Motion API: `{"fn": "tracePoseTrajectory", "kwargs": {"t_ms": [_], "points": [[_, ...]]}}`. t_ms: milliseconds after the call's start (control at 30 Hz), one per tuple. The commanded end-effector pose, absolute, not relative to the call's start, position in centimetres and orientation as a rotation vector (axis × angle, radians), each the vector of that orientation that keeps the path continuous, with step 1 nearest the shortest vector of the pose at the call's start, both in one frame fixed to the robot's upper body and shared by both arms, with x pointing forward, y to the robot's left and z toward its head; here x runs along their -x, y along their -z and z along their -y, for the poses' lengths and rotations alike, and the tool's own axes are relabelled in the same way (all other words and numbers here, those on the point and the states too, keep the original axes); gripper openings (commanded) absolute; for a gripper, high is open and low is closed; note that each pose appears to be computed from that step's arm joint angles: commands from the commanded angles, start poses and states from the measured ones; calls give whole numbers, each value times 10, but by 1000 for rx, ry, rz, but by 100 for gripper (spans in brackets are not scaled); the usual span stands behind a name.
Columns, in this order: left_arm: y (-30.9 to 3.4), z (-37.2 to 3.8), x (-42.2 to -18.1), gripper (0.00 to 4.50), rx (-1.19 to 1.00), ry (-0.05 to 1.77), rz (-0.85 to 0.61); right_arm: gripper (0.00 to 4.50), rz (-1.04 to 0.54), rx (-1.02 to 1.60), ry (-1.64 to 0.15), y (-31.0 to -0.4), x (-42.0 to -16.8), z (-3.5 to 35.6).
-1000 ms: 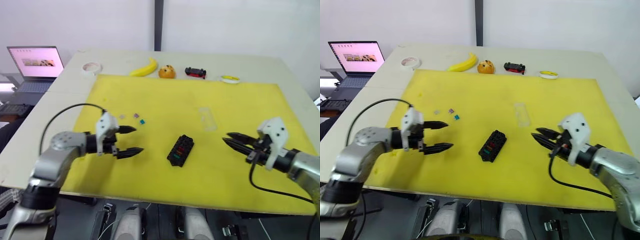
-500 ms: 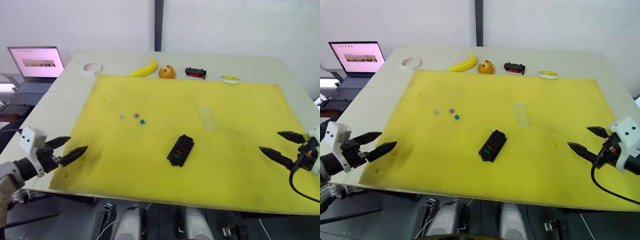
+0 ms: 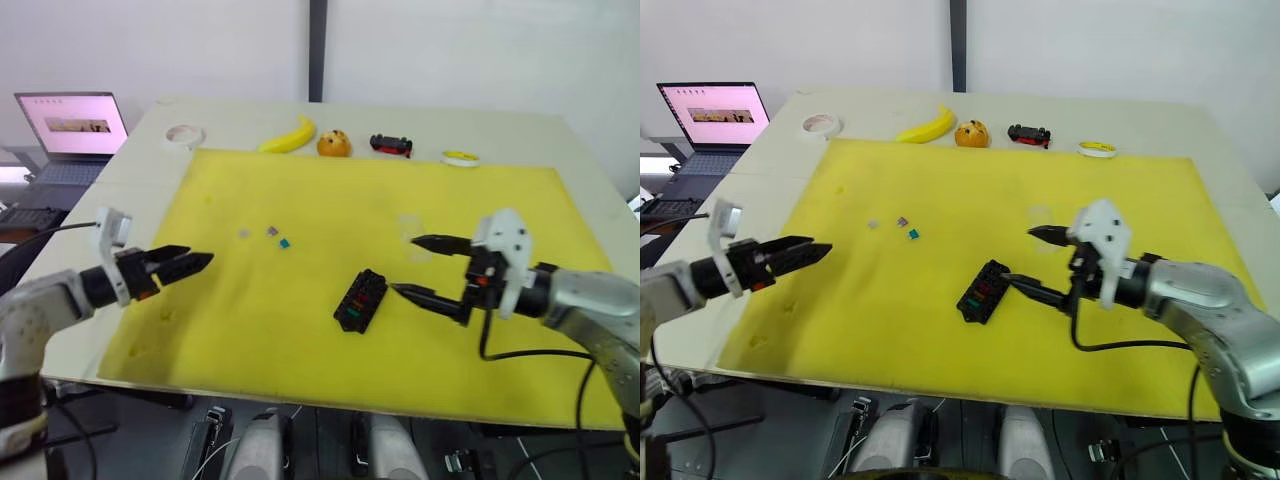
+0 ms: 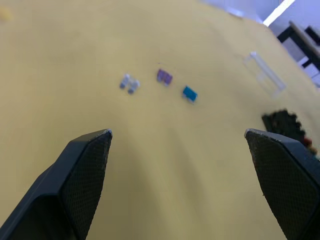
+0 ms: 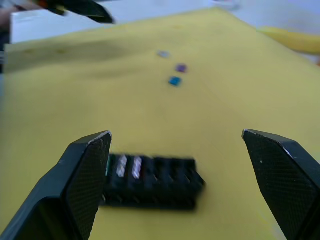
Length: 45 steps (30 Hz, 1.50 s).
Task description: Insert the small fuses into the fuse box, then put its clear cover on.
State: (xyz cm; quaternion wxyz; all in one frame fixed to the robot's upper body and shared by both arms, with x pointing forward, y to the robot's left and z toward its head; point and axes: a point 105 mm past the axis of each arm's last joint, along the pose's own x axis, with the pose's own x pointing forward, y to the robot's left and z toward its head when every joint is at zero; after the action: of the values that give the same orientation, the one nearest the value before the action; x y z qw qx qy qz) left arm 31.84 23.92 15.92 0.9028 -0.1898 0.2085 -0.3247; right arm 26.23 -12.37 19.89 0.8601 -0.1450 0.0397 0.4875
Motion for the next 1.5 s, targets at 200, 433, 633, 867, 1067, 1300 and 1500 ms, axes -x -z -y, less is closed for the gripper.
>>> {"fn": "tracePoseTrajectory", "kwargs": {"t_ms": [200, 433, 633, 867, 1067, 1300, 1500], "points": [[-164, -232, -350, 450, 690, 618, -583, 443, -34, 346, -1040, -198, -274, 95], [-162, -220, -364, 450, 914, 600, -621, 443, -21, 322, -1015, -187, -277, 82], [-144, -225, -367, 450, 1036, 535, -620, 443, -7, 314, -996, -188, -278, 78], [-131, -214, -374, 450, 1086, 518, -633, 443, -11, 320, -982, -189, -279, 80], [-129, -197, -378, 450, 1104, 549, -657, 443, -14, 325, -973, -189, -280, 82], [-127, -182, -384, 450, 1086, 574, -687, 443, -13, 323, -956, -189, -280, 81], [-122, -173, -387, 450, 1077, 573, -709, 443, -17, 322, -939, -187, -278, 83]]}}
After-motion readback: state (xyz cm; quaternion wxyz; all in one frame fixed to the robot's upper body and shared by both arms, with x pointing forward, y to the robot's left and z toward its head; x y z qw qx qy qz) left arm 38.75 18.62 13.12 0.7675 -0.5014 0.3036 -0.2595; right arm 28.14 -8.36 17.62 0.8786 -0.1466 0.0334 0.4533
